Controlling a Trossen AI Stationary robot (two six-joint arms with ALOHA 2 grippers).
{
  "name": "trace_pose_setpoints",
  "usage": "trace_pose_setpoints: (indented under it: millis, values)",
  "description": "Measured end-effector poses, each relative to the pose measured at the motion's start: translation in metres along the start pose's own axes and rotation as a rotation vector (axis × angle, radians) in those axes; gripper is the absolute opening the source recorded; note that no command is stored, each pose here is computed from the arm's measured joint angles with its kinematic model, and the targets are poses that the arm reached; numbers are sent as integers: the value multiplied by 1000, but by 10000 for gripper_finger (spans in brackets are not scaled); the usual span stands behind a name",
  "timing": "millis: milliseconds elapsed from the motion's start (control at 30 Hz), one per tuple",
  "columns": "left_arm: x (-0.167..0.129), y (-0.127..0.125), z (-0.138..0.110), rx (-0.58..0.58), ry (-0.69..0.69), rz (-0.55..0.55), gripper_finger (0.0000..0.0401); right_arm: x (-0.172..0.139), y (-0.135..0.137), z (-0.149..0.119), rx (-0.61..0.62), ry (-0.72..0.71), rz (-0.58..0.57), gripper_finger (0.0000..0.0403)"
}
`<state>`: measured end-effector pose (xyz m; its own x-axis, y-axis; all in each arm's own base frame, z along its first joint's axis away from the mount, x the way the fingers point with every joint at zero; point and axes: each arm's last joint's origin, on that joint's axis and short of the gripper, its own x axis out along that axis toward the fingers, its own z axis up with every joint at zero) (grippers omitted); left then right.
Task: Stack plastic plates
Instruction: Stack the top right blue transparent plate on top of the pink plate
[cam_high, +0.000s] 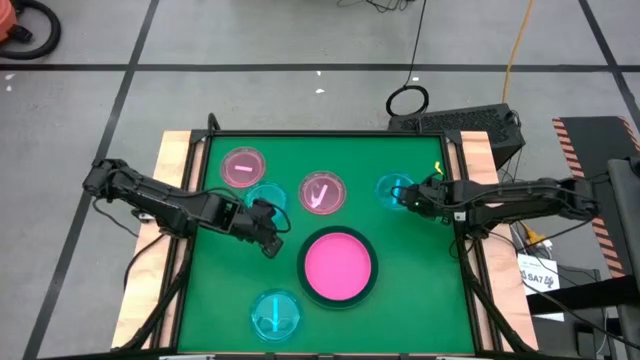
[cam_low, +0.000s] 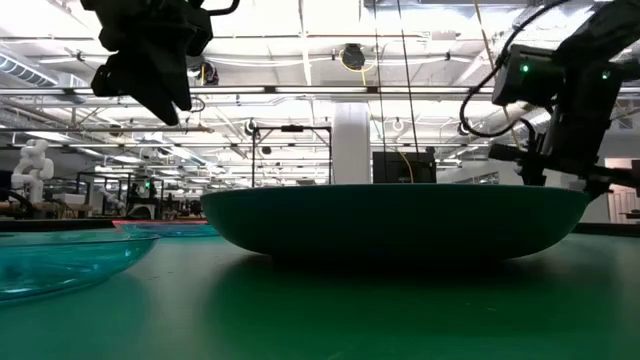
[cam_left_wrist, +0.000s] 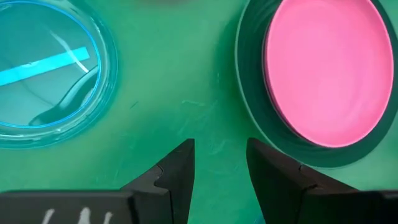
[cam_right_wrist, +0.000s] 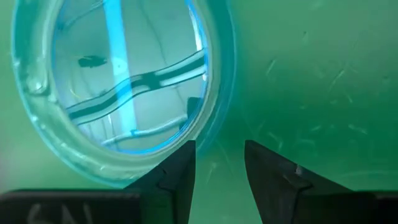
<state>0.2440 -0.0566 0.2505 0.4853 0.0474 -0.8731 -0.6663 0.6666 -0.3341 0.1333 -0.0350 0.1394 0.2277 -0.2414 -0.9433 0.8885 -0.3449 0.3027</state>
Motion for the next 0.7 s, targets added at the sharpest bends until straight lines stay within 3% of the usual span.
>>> trace_pose_setpoints:
  millis: [467,700]
  values:
    - [0,1,1,-68,-8,11,152,16,-8,6,40,-79,53,126]
    - [0,2,2,43,-38,31,152,16,-10,6,34,-84,41,61]
